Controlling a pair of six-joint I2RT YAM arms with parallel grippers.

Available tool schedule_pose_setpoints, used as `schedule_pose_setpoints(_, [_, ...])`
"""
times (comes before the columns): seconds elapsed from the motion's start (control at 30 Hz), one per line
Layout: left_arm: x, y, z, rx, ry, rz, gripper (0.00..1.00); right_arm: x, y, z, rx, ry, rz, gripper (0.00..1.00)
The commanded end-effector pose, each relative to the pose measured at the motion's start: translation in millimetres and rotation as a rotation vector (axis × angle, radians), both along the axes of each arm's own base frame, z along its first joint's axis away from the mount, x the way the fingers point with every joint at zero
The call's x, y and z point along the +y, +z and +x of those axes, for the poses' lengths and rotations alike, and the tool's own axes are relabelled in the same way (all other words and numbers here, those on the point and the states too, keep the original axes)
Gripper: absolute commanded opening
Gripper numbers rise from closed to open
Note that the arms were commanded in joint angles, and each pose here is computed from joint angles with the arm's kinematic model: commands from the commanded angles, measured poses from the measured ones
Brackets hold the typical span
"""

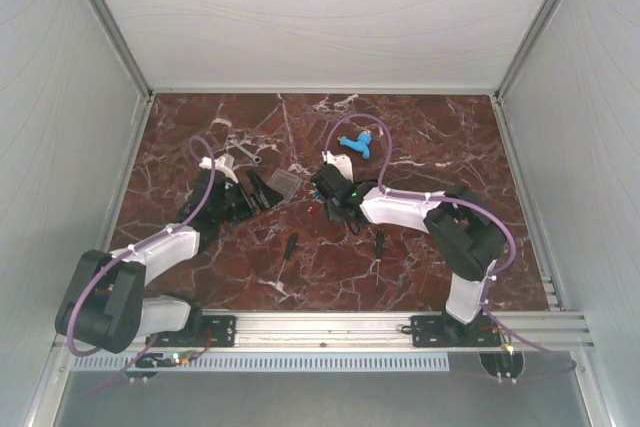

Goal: Snap on the fuse box
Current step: Pick up the fuse from the center of the board.

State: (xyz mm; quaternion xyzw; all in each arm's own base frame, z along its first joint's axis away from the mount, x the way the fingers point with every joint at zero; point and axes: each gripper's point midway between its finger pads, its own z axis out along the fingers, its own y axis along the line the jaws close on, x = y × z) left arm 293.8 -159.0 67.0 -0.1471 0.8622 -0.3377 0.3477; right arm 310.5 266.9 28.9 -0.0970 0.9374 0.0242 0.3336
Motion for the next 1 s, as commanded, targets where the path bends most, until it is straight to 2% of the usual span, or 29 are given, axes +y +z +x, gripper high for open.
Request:
schedule_pose_setpoints(0.0, [-5, 11, 6, -0.043, -0.013, -0.033, 1.0, 1, 0, 15, -0.058, -0.069, 0.009, 0.37])
schedule_pose_setpoints(0.4, [-9, 11, 5, -0.041, -0.032, -0.045, 1.0, -21, -14, 2, -0.008, -0.104, -0.065, 0.37])
schedule_pose_setpoints(0.73, [-10, 11, 5, -0.038, -0.04, -0.049, 1.0, -36, -15, -4, 0.02, -0.145, -0.027, 0.37])
schedule_pose_setpoints(0.97, [-11, 10, 5, -0.035, -0.042, -0.051, 1.0, -21, -11, -1, 0.017, -0.114, 0.039, 0.36])
